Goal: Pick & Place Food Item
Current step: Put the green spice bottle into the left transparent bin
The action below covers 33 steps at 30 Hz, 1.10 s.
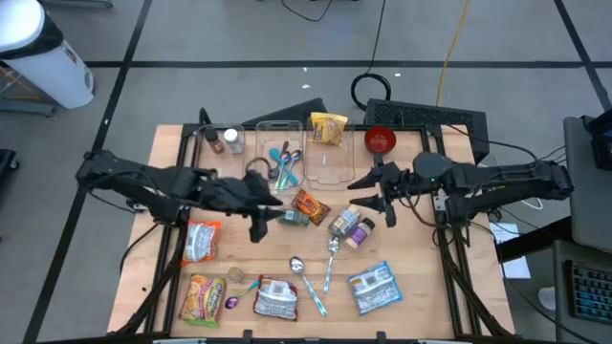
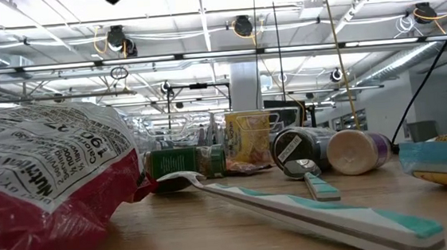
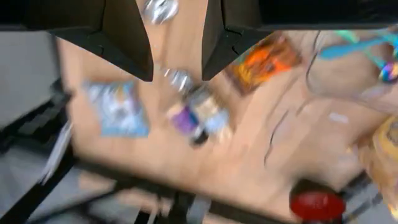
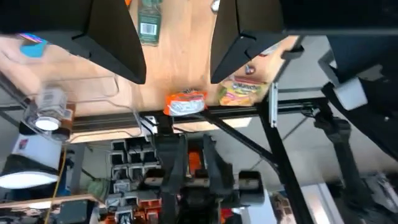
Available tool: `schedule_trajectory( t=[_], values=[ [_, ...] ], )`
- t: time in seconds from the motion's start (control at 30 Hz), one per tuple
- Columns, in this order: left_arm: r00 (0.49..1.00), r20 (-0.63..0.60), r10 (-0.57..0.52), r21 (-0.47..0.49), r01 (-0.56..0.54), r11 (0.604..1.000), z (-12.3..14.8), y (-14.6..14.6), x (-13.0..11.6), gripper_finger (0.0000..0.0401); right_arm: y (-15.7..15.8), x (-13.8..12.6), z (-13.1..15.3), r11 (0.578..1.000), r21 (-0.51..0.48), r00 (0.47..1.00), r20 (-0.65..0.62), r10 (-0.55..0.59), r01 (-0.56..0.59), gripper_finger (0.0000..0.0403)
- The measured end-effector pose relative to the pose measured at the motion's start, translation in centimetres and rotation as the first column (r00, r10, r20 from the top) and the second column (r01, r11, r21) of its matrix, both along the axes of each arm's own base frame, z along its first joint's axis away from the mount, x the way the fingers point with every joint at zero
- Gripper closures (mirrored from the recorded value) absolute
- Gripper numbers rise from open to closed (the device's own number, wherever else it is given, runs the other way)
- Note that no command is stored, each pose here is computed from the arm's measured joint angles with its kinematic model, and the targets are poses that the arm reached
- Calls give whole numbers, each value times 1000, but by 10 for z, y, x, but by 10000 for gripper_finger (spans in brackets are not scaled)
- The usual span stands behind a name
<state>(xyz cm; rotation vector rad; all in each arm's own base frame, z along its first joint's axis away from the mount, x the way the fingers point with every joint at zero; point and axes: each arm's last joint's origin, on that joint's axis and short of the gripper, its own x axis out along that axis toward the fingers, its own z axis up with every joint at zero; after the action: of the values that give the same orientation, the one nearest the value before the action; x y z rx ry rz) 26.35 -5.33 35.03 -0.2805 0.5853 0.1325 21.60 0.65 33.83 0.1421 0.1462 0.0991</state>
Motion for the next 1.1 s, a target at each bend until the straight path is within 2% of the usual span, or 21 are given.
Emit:
schedule_trajectory(
  t=[0.17, 0.27, 0.43, 0.67, 0.9, 1.1],
  values=[
    [988, -151, -41, 59, 51, 997, -27, -3, 16, 258, -2, 3, -14, 1000, 4, 999, -47, -27, 27, 232],
    [977, -213, -31, 68, 46, 997, -39, 1, 24, 258, -3, 4, -20, 999, 31, 997, -68, -33, 35, 232],
    [961, -270, -63, -4, 64, 998, -52, 11, 35, 258, -3, 4, -28, 996, 73, 995, -96, -38, 45, 232],
    [960, -275, -54, -62, 39, 997, -54, 29, 39, 250, -2, 3, -33, 993, 103, 993, -114, -38, 49, 232],
    [955, -275, -110, -159, 67, 985, -54, 43, 39, 184, -2, 3, -35, 993, 103, 992, -118, -37, 50, 232],
    [965, -254, -68, -134, 35, 990, -53, 53, 41, 118, -2, 3, -35, 993, 103, 992, -119, -37, 49, 232]
  ],
)
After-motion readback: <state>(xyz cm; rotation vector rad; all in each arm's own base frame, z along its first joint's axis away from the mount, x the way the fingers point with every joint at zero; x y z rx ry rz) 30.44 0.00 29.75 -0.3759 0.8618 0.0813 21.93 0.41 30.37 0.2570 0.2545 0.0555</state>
